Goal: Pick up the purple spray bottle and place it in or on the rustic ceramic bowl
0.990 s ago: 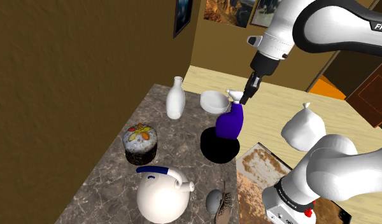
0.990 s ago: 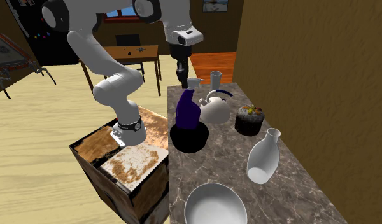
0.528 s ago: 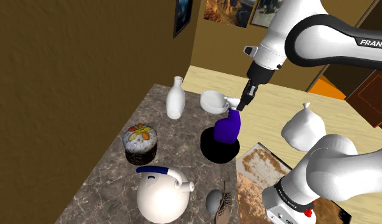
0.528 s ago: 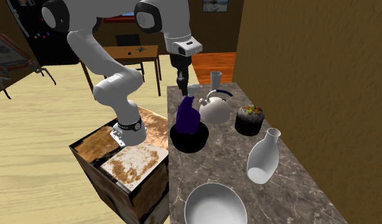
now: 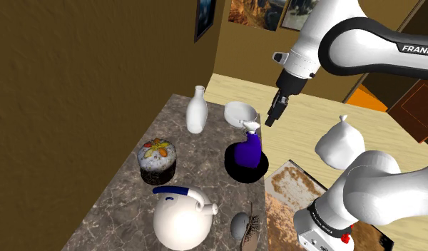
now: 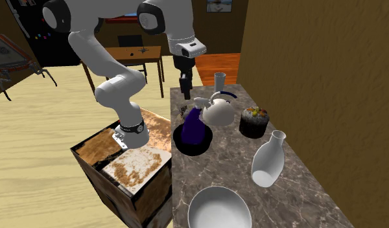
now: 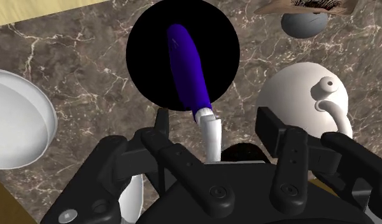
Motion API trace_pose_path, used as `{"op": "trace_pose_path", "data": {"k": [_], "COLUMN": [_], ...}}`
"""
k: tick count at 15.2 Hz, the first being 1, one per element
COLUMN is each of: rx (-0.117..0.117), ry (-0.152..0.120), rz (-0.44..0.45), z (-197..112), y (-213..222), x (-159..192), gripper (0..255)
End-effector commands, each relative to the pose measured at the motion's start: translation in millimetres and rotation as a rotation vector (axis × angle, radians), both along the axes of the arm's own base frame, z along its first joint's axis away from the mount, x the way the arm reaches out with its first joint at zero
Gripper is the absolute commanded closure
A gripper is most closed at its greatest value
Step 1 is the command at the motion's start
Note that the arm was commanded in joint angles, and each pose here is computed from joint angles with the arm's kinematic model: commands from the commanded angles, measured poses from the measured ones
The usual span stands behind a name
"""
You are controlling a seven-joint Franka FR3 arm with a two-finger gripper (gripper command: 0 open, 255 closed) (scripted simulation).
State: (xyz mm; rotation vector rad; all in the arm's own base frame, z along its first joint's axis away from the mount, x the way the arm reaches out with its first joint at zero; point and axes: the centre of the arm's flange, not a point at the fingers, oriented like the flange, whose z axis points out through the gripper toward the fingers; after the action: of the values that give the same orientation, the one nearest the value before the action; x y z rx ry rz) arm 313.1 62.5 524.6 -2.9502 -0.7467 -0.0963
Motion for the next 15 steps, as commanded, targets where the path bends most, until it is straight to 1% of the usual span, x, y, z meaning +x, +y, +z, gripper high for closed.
{"op": "trace_pose_path", "data": {"k": [1, 4, 8, 15], "rx": [0.000, 0.000, 0.000, 0.000], "ry": [0.000, 0.000, 0.000, 0.000], "rz": [0.000, 0.000, 0.000, 0.000], "z": [0.0, 0.0, 49.7, 49.7], "y": [0.0, 0.0, -5.5, -5.5], "x": [0.0, 0.0, -1.9, -1.9], "gripper": [0, 0, 0, 0]}}
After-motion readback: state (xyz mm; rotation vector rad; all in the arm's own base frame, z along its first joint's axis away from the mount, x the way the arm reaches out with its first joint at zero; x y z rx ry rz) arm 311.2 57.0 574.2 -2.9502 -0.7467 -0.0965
